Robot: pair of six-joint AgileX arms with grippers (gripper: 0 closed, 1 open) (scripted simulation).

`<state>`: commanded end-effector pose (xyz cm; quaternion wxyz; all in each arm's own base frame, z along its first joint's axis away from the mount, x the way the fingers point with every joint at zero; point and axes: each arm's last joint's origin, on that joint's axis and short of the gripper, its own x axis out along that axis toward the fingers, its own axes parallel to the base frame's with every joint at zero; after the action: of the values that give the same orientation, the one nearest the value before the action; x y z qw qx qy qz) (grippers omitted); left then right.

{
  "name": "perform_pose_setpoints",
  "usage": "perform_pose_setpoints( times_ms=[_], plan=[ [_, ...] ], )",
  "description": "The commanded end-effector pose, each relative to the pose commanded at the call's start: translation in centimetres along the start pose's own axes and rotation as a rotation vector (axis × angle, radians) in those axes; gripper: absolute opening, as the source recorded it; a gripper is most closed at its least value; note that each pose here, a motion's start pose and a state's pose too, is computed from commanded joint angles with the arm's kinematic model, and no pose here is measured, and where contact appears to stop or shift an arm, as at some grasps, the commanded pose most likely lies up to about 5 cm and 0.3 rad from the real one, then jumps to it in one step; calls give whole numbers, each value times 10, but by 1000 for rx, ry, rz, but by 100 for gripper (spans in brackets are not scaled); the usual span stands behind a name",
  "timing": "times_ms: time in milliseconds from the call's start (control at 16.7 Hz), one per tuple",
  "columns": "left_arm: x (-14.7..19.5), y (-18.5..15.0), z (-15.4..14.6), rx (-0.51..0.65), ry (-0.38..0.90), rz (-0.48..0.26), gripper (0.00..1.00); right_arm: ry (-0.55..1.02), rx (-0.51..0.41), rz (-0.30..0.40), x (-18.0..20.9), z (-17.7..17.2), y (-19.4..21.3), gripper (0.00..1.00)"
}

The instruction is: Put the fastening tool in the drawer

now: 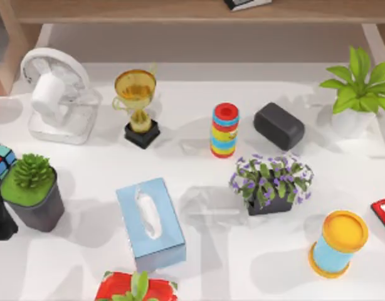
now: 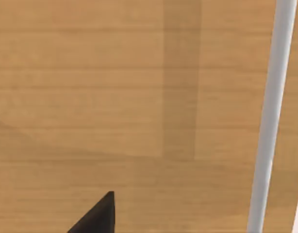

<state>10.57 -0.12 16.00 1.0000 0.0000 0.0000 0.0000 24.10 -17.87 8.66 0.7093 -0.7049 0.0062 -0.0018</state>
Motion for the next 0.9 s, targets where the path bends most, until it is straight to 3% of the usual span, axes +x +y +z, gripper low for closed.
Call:
perform_pose_setpoints(
  times_ms=[900],
  plan=[
    [0, 0, 0, 0, 0, 0, 100, -4, 2, 2, -18, 1, 1, 100]
  ],
)
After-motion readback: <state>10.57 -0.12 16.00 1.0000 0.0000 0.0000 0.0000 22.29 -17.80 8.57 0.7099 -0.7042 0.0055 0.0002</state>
